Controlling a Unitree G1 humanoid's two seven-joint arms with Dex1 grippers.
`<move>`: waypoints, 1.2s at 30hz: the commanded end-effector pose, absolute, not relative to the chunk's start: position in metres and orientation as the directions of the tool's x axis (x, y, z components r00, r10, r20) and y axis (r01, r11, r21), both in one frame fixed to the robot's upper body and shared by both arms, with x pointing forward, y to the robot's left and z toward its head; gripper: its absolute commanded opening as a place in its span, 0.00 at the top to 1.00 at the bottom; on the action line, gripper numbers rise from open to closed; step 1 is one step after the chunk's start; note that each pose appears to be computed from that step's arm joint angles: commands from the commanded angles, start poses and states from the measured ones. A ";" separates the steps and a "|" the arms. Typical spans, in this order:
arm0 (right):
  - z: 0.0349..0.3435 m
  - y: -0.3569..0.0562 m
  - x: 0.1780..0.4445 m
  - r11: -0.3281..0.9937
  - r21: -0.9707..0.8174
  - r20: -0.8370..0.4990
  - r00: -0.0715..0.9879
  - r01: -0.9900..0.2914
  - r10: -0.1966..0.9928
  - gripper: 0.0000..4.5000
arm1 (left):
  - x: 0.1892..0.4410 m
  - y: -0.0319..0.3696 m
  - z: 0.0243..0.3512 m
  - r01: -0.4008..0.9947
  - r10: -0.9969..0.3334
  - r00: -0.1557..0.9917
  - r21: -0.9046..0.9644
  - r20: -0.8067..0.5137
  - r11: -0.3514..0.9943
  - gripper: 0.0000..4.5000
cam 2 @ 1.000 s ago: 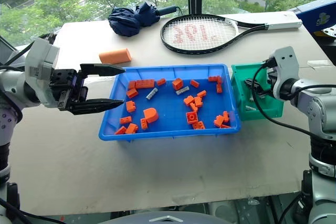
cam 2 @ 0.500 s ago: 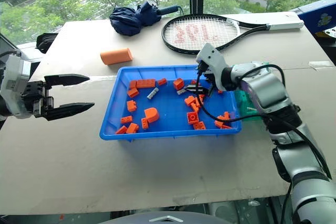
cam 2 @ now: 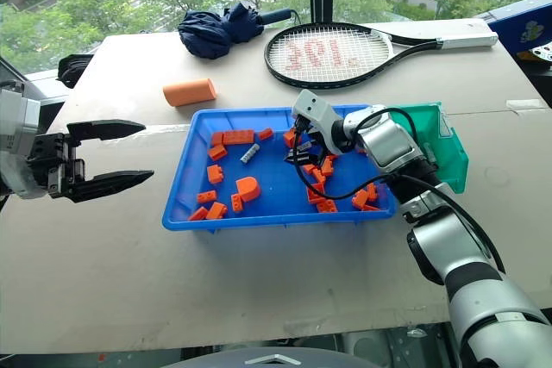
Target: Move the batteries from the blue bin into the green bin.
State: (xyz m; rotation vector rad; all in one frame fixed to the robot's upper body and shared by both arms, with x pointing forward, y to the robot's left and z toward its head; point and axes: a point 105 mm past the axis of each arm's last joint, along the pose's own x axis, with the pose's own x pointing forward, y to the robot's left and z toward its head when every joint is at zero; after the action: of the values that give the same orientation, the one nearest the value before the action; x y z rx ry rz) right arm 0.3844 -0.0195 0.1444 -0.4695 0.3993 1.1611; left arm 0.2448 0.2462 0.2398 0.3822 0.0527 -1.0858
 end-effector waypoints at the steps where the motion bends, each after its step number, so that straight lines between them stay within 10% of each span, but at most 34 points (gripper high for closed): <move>1: 0.150 -0.016 0.385 0.299 -0.160 -0.544 0.337 -0.941 0.769 0.03 | 0.240 0.237 0.251 0.871 -0.868 0.449 0.323 -0.212 0.371 0.00; 8: 0.137 -0.017 0.387 0.319 -0.131 -0.568 0.334 -0.939 0.752 0.20 | 0.240 0.231 0.253 0.875 -0.877 0.434 0.328 -0.204 0.357 0.00; 16: 0.134 -0.014 0.385 0.300 -0.164 -0.578 0.338 -0.940 0.743 0.97 | 0.241 0.229 0.253 0.880 -0.883 0.423 0.323 -0.203 0.347 0.00; 28: 0.183 -0.021 0.360 0.307 -0.204 -0.462 0.368 -0.929 0.807 0.99 | 0.249 0.218 0.250 0.900 -0.912 0.371 0.310 -0.176 0.306 0.00; 36: 0.243 -0.083 0.351 0.574 -0.157 -0.277 0.593 -0.804 0.756 0.99 | 0.254 0.199 0.256 0.917 -0.945 0.297 0.316 -0.136 0.243 0.00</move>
State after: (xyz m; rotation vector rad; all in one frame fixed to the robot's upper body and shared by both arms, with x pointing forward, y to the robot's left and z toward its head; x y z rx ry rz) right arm 0.3539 -0.0616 0.2274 -0.2960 0.2269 0.9967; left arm 0.2563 0.2041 0.2466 0.3499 -0.0481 -1.2524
